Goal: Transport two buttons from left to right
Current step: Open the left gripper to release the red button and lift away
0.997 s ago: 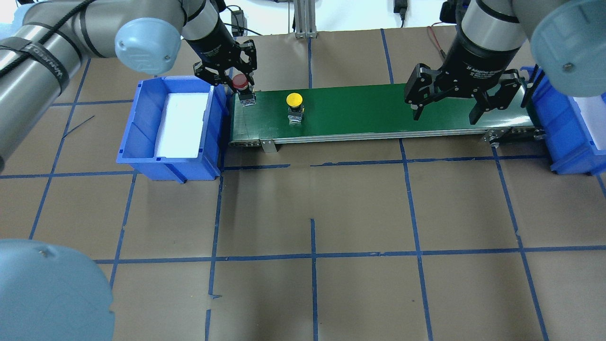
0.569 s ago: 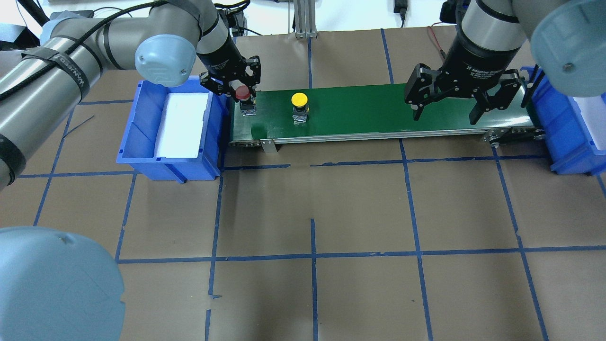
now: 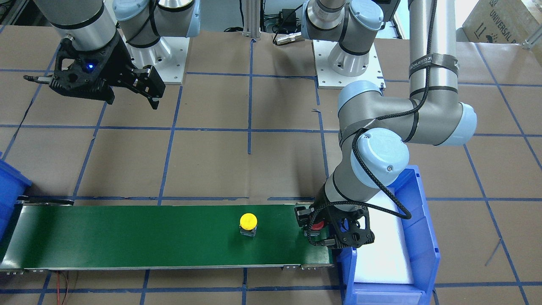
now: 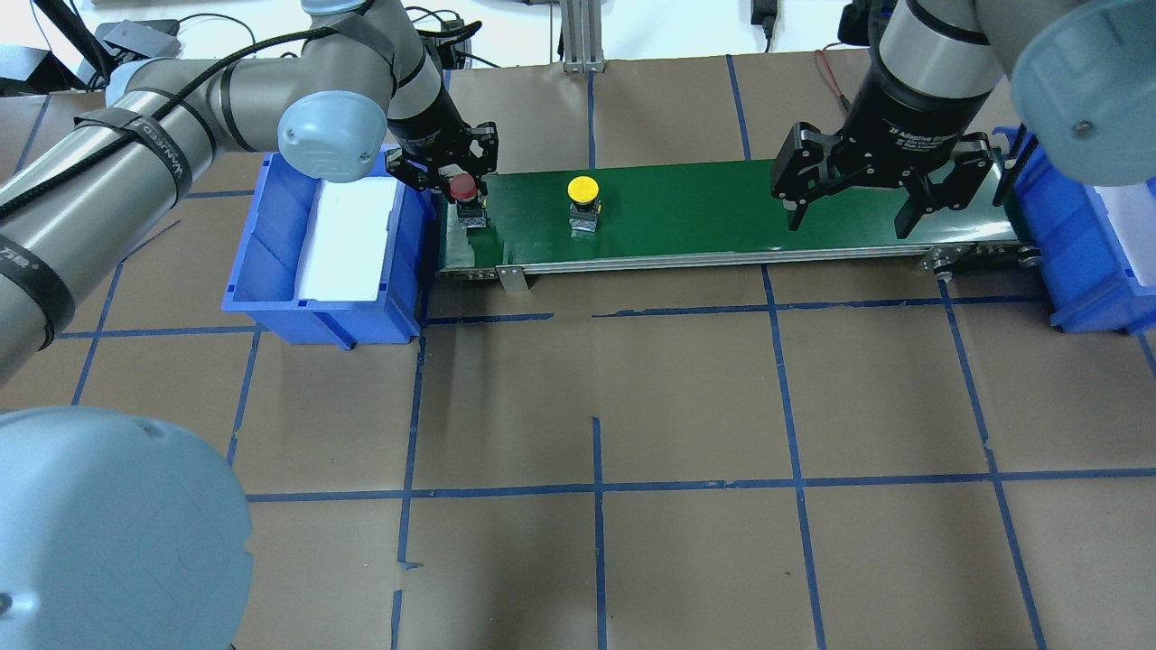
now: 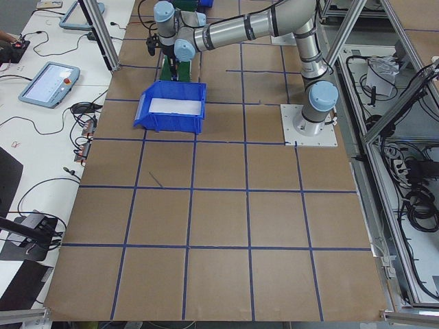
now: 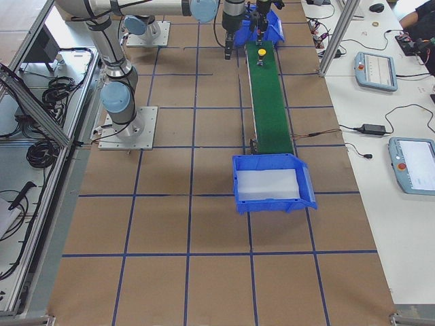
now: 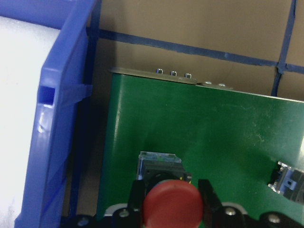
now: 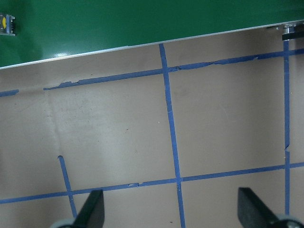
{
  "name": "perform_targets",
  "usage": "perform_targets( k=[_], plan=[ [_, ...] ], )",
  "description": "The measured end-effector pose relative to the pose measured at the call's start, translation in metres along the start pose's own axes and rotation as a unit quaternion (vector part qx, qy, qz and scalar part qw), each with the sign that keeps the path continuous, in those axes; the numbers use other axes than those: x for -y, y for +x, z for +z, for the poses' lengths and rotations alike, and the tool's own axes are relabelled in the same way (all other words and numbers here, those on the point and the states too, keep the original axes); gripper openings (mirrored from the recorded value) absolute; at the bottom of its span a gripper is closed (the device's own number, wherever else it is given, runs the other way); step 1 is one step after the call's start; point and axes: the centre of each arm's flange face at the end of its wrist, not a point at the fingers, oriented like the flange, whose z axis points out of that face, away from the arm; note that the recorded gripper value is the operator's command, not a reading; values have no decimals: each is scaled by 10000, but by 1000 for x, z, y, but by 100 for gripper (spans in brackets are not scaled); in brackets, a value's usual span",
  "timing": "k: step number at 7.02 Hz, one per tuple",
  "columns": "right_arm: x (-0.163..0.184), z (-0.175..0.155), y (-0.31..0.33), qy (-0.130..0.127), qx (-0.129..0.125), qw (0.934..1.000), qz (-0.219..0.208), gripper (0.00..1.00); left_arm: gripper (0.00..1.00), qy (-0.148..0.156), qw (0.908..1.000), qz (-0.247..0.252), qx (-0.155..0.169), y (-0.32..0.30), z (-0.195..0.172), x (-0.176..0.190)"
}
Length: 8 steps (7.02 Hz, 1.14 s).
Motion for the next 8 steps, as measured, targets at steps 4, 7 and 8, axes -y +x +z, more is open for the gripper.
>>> perform_targets(
  k=[4, 7, 8],
  plan=[
    [0, 0, 0, -1, 2, 10000, 1, 100, 100, -6, 10000, -38, -3, 0, 0, -2],
    [0, 0, 1, -6, 6, 10000, 2, 100, 100, 182, 9998, -6, -5, 2, -47, -16],
    [0, 0, 0, -7, 5, 10000, -1, 100, 100, 59, 9999, -4, 82, 0, -75, -34]
  ],
)
